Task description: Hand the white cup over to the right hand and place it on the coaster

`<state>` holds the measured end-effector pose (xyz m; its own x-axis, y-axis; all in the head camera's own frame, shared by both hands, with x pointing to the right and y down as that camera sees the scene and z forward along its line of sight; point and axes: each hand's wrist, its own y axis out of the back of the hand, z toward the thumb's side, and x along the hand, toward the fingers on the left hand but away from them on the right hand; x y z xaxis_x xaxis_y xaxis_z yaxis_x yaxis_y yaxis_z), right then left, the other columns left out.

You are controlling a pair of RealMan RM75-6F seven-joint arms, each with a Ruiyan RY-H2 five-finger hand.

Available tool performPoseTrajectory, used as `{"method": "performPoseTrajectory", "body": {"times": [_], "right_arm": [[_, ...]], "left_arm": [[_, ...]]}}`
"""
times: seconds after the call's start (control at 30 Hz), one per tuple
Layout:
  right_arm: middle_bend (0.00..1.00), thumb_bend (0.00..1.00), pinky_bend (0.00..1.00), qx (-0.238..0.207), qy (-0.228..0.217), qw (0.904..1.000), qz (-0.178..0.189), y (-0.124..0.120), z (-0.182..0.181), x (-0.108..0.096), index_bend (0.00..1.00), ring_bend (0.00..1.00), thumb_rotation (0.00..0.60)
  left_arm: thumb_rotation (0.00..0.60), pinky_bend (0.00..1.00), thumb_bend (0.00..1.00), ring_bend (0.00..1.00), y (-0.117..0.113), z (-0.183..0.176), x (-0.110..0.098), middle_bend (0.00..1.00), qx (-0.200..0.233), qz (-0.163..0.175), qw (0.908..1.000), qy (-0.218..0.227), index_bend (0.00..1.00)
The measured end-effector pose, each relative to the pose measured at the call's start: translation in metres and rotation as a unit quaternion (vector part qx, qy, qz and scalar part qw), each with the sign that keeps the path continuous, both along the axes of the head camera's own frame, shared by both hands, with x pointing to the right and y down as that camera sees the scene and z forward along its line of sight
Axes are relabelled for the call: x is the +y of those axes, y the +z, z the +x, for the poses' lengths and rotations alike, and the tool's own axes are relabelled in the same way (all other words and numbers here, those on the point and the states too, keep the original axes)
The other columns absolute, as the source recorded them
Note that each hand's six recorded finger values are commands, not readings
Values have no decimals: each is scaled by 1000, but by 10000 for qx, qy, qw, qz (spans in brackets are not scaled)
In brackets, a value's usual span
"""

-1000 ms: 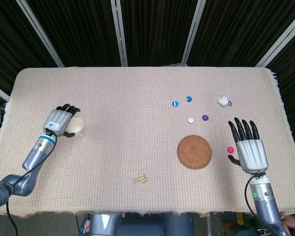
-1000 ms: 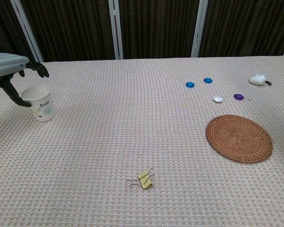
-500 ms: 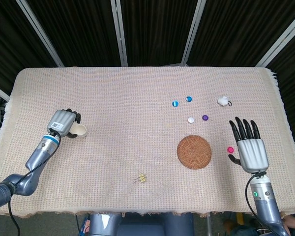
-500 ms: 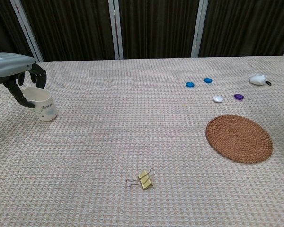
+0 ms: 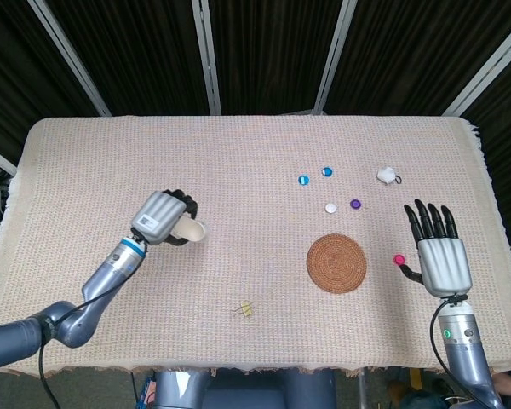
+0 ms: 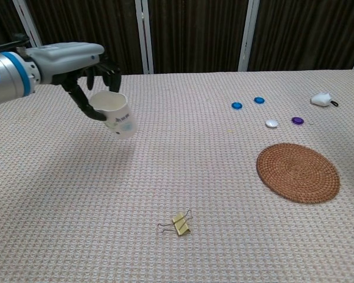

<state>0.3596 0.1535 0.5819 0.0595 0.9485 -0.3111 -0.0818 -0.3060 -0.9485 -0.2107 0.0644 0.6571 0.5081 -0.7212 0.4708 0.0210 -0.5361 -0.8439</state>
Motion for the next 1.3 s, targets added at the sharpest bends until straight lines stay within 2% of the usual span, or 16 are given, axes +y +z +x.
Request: {"method": "performPoseTrajectory", "body": {"times": [0.13,0.27,0.37,0.43,0.47,0.53,0.63,0.77,0.9,1.03,1.17,1.3], "right_arm": [[0,0,0,16,76,10000,13,0,5,-3,0,0,600],[0,0,0,29,139,9999,13,0,9,-5,0,0,600],[0,0,0,53,157,9999,4,0,12,-5,0,0,600],[0,0,0,64,164,9998,-6,1,12,-5,0,0,600],[0,0,0,67,166,9998,-8,1,12,-5,0,0,600],[0,0,0,72,167,9998,-5,1,12,-5,0,0,600],[0,0,0,70,175,9998,-12,1,12,-5,0,0,600],[0,0,0,59,171,9998,-48,2,12,-4,0,0,600],[0,0,0,19,157,9998,-77,2,11,-4,0,0,600],[0,0,0,-40,106,9998,-133,3,9,-3,0,0,600],[0,0,0,-122,56,9997,-195,4,6,-1,0,0,600],[0,0,0,-176,-13,9995,-272,6,2,0,0,0,600]], "left_arm": [[600,450,66,332,7,42,11,437,139,-138,9995,245,501],[600,447,63,329,17,69,20,435,105,-255,9989,382,493],[600,415,38,294,24,81,24,380,53,-285,9985,459,427],[600,304,9,191,28,86,27,225,30,-309,9983,500,258],[600,214,0,108,29,86,28,119,23,-322,9982,511,138],[600,84,0,10,30,87,30,9,2,-339,9980,530,16],[600,6,0,0,29,87,32,0,23,-374,9979,531,0],[600,0,0,0,16,81,28,0,103,-216,9987,450,0],[600,0,0,0,-4,63,17,0,129,178,9995,204,0],[600,0,0,0,-33,23,7,0,79,728,9967,-358,0],[600,0,0,0,-61,-39,5,0,-147,1112,9873,-1123,0],[600,0,0,0,-79,-104,14,0,-405,1241,9746,-1820,0]]}}
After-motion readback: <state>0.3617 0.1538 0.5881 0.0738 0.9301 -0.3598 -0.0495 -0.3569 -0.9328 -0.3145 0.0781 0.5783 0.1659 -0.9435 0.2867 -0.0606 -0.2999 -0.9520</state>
